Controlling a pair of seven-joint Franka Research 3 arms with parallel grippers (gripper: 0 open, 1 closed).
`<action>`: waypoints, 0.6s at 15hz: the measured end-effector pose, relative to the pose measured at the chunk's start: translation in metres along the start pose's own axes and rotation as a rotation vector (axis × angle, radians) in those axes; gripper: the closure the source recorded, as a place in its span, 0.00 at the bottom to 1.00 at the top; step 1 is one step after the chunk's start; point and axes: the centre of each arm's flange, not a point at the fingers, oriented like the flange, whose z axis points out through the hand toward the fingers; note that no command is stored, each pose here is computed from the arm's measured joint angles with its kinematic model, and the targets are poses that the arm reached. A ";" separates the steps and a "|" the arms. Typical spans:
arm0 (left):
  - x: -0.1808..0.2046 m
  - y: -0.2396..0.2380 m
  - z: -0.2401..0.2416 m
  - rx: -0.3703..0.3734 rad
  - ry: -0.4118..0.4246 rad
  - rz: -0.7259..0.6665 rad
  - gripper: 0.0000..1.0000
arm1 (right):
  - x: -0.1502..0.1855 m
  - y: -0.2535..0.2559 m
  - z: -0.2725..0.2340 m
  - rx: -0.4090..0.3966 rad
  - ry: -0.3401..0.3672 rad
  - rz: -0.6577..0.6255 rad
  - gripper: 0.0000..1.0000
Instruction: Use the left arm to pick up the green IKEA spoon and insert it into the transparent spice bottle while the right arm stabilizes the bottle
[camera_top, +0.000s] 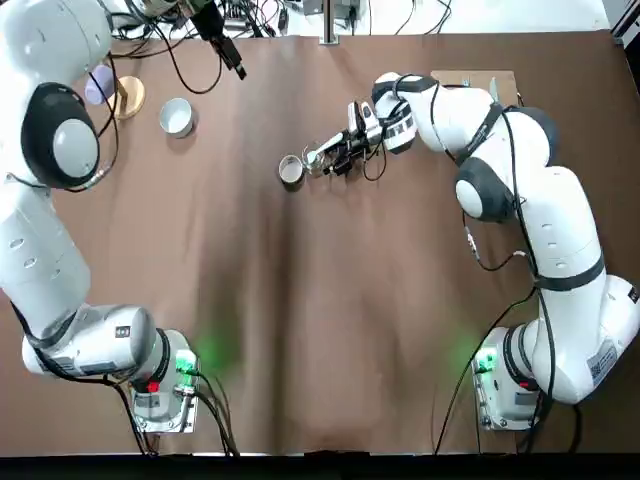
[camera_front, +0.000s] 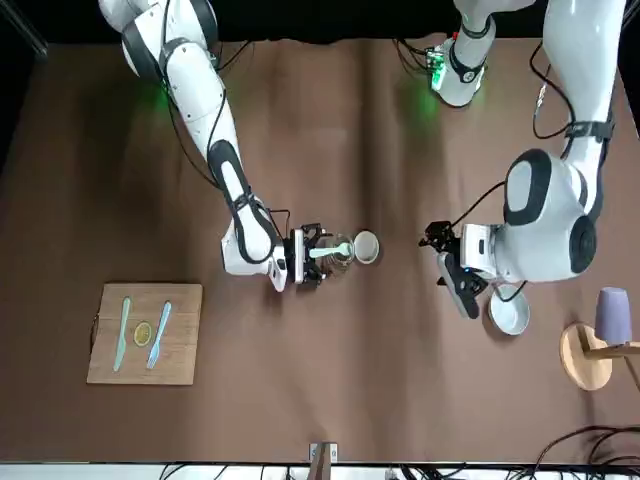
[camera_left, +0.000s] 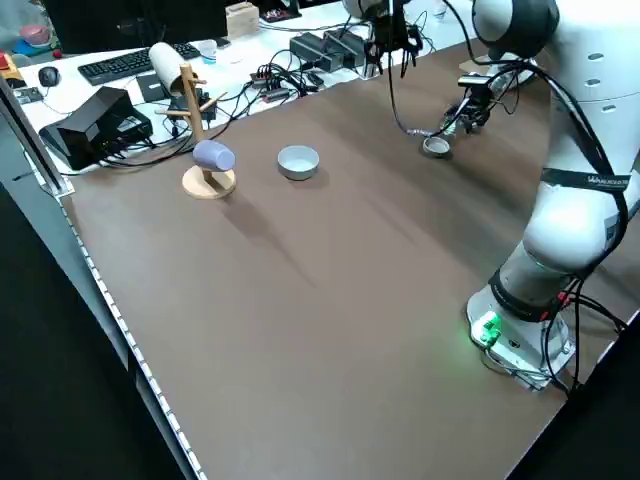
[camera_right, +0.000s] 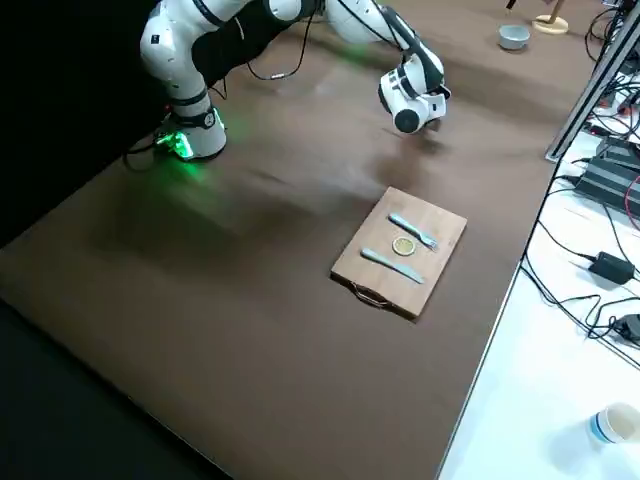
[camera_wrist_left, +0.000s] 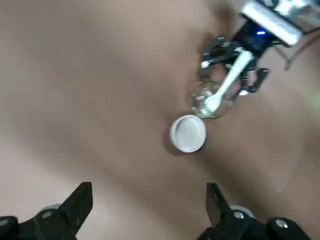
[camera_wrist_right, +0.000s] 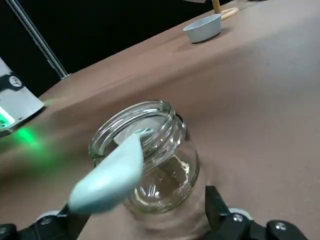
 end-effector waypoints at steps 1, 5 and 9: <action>-0.002 0.003 -0.011 0.048 -0.015 -0.054 0.00 | -0.001 0.001 -0.004 0.014 -0.001 0.007 0.00; -0.017 0.018 -0.062 0.246 -0.071 -0.301 0.00 | -0.010 0.007 -0.025 0.092 -0.010 0.029 0.00; -0.040 0.054 -0.131 0.446 -0.091 -0.451 0.00 | -0.006 0.026 -0.082 0.137 -0.097 0.010 0.00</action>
